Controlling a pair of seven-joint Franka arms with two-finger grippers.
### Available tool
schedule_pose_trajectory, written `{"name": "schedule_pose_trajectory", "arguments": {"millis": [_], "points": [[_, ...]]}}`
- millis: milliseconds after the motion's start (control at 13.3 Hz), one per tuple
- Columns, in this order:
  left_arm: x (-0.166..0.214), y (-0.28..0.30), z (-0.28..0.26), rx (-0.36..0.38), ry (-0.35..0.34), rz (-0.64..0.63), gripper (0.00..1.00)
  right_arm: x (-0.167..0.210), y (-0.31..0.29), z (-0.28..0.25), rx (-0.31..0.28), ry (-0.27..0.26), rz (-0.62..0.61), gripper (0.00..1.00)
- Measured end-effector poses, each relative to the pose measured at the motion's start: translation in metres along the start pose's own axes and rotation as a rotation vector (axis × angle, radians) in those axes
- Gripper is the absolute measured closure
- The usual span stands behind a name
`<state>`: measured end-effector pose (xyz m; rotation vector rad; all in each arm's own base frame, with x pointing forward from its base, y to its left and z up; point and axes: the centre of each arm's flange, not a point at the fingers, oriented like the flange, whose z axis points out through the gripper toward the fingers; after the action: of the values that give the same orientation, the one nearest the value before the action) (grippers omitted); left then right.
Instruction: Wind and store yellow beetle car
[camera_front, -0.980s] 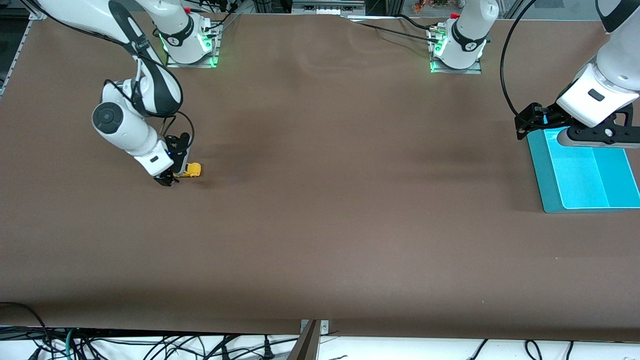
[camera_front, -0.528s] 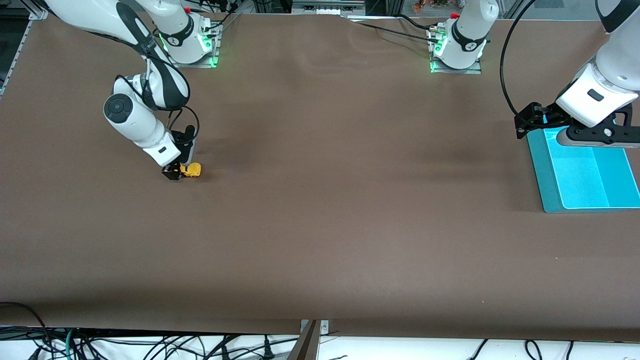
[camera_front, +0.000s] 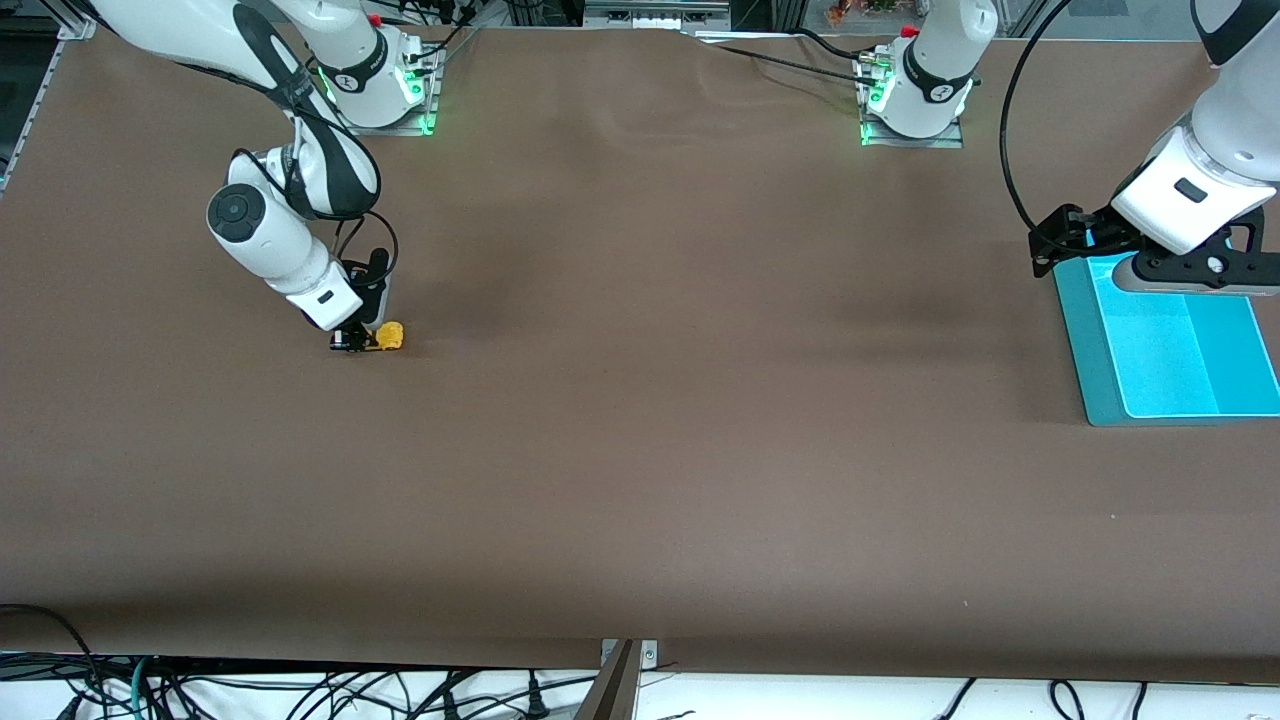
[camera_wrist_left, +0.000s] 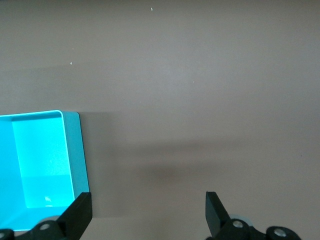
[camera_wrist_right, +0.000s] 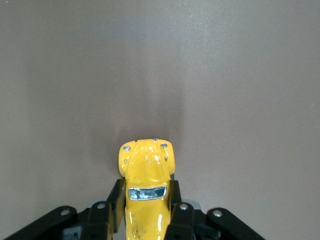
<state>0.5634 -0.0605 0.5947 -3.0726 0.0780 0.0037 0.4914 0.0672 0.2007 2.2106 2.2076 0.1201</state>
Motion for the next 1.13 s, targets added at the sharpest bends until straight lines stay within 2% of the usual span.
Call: {"name": "schedule_pose_trajectory", "arguments": {"millis": [226, 603, 1131], "points": [[0.000, 0.000, 0.000, 0.000, 0.000, 0.000, 0.00, 0.002, 0.000, 0.000, -0.001, 0.001, -0.006, 0.61], [0.000, 0.000, 0.000, 0.000, 0.000, 0.000, 0.00, 0.037, 0.004, -0.006, -0.015, 0.028, -0.017, 0.61], [0.000, 0.001, 0.000, 0.000, 0.000, 0.002, 0.00, 0.039, 0.002, 0.003, -0.002, 0.034, -0.037, 0.61]]}}
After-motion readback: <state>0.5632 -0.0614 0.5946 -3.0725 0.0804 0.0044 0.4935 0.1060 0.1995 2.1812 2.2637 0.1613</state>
